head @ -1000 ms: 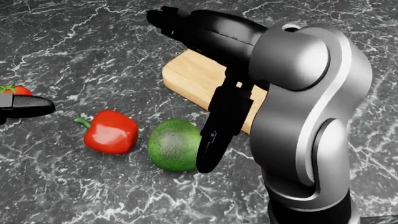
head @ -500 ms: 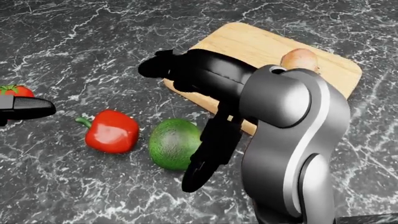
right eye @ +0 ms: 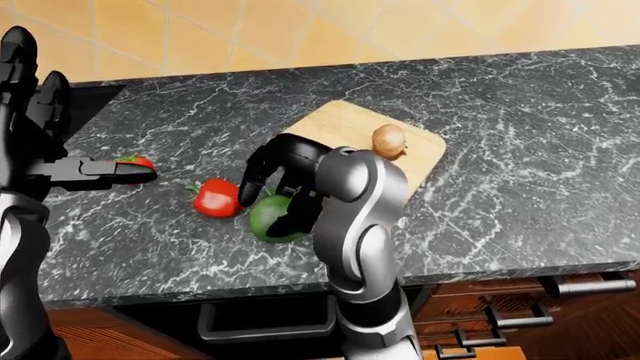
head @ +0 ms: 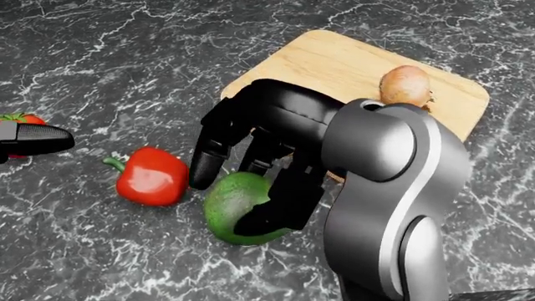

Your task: Place the avocado, onion, tomato and bell pepper on the cutting board.

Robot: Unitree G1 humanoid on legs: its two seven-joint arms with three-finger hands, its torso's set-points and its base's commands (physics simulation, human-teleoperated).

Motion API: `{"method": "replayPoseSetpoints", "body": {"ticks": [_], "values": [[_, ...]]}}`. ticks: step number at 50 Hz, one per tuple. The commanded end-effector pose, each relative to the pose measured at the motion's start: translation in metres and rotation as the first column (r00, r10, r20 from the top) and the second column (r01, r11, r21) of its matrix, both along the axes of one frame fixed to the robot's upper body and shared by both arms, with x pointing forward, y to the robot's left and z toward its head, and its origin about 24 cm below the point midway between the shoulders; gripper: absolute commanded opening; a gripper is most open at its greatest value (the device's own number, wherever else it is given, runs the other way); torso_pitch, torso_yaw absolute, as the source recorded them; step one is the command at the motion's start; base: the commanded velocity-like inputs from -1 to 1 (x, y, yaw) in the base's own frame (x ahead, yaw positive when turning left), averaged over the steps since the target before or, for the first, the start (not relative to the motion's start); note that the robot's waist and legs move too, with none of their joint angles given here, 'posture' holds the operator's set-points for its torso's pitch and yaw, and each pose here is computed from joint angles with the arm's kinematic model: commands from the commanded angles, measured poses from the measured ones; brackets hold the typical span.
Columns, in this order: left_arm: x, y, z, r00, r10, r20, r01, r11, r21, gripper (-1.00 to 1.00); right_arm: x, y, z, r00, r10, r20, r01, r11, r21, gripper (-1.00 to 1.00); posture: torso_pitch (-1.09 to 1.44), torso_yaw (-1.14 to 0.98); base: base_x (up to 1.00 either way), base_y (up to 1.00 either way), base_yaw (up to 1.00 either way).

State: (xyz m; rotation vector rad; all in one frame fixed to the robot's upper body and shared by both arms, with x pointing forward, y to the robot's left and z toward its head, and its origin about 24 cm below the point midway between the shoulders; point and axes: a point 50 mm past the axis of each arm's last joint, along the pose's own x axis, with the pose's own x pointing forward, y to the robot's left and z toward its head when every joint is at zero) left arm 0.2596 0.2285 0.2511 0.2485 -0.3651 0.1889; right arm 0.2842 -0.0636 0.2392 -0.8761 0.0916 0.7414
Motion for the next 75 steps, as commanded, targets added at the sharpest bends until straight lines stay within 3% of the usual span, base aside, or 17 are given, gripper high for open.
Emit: {"method": "replayPoseSetpoints", "body": {"ticks": [1,15,25,31,36,51,75], "values": [[-0.006,-0.001,0.014,0.997,0.004,0.075,-0.005,1.000,0.021,1.00,-0.005,0.001,0.014,0.998,0.008,0.066,-0.009,1.000,0.007,-0.28,0.00,0.00,0.00,0.00,0.00],[-0.006,-0.001,0.013,0.997,0.004,0.074,-0.005,1.000,0.022,1.00,-0.008,-0.010,0.042,0.991,-0.023,0.128,0.024,1.000,-0.011,-0.57,0.00,0.00,0.00,0.00,0.00],[-0.006,-0.001,0.011,0.997,0.005,0.072,-0.007,1.000,0.020,1.00,0.000,-0.037,0.064,0.976,-0.105,0.193,0.116,0.992,-0.044,-0.66,0.00,0.00,0.00,0.00,0.00],[-0.006,-0.001,0.009,0.998,0.005,0.068,-0.006,1.000,0.022,1.00,0.004,-0.060,0.064,0.955,-0.184,0.234,0.205,0.976,-0.068,-0.69,0.00,0.00,0.00,0.00,0.00],[-0.007,-0.001,0.009,0.998,0.004,0.068,-0.006,1.000,0.024,1.00,0.010,-0.063,0.060,0.944,-0.198,0.266,0.235,0.965,-0.115,-0.69,0.00,0.00,0.00,0.00,0.00],[-0.004,-0.003,0.013,0.997,-0.004,0.071,0.002,1.000,0.027,1.00,0.012,-0.069,0.065,0.919,-0.223,0.326,0.286,0.944,-0.163,-0.74,0.00,0.00,0.00,0.00,0.00],[-0.005,-0.004,0.010,0.998,-0.004,0.067,0.002,1.000,0.028,1.00,0.008,-0.092,0.059,0.878,-0.308,0.367,0.382,0.912,-0.149,-0.73,0.00,0.00,0.00,0.00,0.00]]}}
